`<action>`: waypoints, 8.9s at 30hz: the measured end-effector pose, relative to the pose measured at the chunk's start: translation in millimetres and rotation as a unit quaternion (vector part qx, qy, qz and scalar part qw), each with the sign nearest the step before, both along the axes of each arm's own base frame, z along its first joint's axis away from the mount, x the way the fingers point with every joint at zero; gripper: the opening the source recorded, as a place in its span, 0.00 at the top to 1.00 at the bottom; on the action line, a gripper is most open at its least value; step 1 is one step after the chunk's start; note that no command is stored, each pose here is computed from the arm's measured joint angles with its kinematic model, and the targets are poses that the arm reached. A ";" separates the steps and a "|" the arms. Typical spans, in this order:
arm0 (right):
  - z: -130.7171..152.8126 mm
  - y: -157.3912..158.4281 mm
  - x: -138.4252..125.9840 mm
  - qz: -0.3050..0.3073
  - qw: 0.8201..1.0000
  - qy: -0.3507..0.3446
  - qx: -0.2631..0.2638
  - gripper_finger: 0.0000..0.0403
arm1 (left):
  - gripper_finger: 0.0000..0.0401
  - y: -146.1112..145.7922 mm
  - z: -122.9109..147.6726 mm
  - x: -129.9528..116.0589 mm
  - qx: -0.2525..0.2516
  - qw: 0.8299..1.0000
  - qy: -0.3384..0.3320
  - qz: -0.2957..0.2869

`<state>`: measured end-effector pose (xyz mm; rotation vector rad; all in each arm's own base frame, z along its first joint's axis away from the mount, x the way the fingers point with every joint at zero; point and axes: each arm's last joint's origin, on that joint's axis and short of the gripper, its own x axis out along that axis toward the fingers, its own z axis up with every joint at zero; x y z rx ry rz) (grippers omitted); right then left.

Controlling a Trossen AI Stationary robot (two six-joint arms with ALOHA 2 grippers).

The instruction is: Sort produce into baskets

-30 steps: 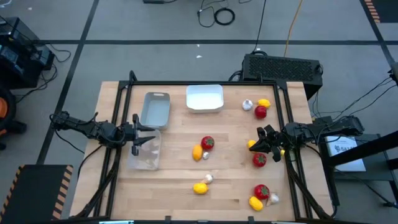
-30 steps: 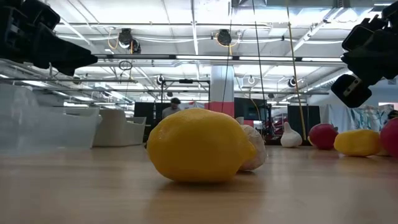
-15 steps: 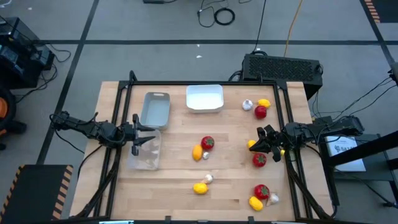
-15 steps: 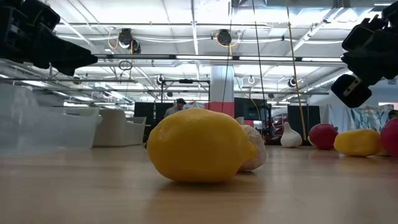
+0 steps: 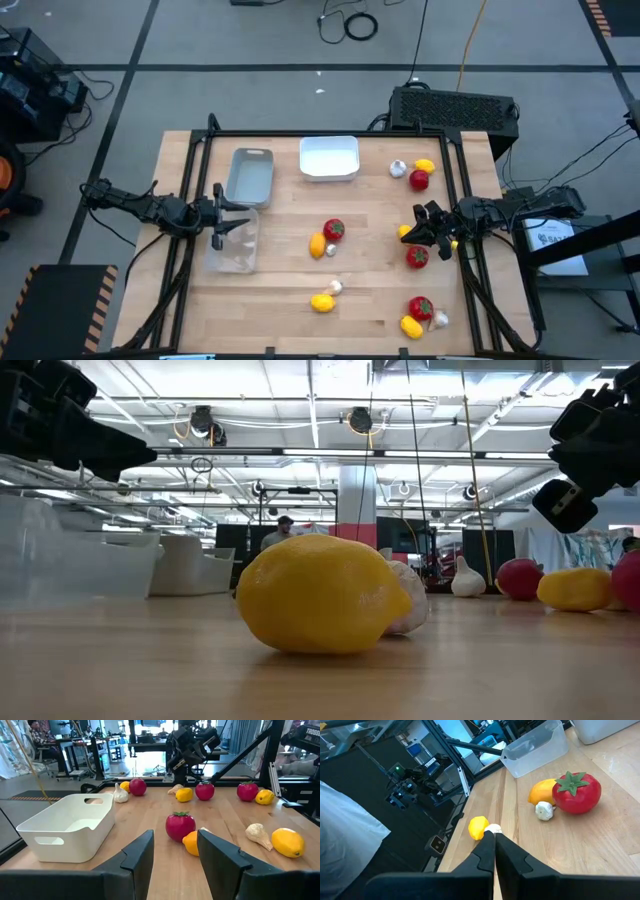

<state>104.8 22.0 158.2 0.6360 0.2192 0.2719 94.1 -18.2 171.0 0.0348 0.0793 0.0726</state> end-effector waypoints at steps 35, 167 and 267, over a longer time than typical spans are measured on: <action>0.0 0.0 0.0 0.000 1.000 0.000 0.000 0.99 | 0.60 0.0 0.0 0.0 0.000 1.000 0.000 0.000; 102.9 37.8 169.4 -0.035 0.950 0.076 -0.301 0.99 | 0.60 -64.2 58.6 148.3 -0.127 0.987 0.091 -0.032; -11.1 -6.3 242.6 -0.150 0.884 0.371 -0.242 0.18 | 0.34 -28.1 78.9 39.5 0.100 0.938 0.232 0.236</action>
